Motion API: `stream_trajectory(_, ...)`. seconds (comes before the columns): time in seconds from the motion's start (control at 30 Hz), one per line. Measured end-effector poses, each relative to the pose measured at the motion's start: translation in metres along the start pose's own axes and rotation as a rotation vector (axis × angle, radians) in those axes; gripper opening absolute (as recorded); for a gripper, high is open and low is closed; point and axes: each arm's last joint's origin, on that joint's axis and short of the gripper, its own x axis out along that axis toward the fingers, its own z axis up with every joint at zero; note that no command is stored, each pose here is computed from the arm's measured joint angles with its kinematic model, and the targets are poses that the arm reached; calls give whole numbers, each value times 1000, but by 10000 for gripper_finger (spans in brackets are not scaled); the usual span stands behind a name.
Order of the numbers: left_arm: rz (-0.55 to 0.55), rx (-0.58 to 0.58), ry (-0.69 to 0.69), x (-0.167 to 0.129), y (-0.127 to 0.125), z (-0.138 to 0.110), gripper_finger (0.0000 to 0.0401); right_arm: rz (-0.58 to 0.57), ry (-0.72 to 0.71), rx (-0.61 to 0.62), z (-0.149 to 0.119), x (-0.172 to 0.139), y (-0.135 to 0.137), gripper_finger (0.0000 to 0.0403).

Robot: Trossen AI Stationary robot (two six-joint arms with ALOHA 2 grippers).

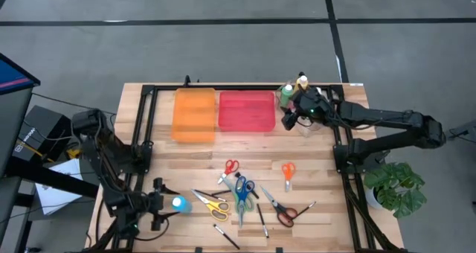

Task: Pick & Place Paint Supplies
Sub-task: Put the blue paint bottle into the transparent bin

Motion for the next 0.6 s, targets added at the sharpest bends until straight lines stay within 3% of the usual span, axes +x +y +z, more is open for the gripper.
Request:
stream_trajectory(0.2,41,1,-48,10,-6,-7,309,91,-90,-4,6,-8,18,246)
stream_trajectory(0.37,88,27,-93,16,-7,-12,309,262,-160,-6,10,-15,40,246)
stream_trajectory(0.6,153,35,-197,19,-5,-11,309,398,-204,-117,3,-8,82,246)
